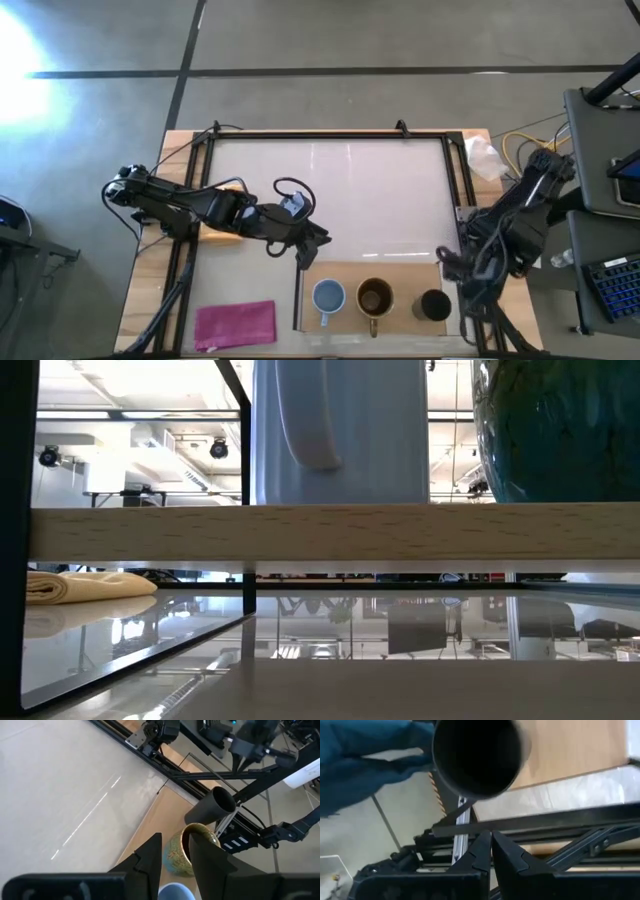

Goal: Stack small to large cups/mugs on shelf
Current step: Adjust the black cup on the shelf

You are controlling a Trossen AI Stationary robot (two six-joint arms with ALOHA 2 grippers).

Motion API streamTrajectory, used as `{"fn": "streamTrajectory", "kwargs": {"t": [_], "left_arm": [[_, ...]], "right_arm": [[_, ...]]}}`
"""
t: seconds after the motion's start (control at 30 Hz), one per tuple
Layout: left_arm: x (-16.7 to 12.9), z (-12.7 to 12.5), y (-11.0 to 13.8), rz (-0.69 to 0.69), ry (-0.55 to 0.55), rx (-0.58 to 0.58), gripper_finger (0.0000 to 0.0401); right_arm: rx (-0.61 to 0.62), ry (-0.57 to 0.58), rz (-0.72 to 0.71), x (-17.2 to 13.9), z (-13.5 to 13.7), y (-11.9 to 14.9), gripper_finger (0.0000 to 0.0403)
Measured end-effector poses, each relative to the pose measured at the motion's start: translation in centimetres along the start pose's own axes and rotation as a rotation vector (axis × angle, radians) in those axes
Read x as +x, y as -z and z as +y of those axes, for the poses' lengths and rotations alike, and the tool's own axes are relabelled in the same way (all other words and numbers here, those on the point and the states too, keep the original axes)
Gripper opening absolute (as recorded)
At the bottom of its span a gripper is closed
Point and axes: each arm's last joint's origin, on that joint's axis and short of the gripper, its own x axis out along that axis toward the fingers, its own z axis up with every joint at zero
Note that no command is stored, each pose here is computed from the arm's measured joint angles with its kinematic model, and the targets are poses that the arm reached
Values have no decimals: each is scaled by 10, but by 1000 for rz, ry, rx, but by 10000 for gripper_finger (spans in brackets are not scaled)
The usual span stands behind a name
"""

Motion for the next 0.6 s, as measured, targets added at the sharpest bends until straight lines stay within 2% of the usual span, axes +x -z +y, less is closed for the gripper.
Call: {"fn": "streamTrajectory", "kwargs": {"t": [0.17,0.4,0.6], "left_arm": [[0,0,0,1,3,14,84],[0,0,0,8,10,14,84],[0,0,1,21,22,14,84]], "right_arm": [[5,17,-7,12,15,2,9],[-11,-14,-35,24,37,-3,9],[-19,26,-18,39,47,-3,9]]}}
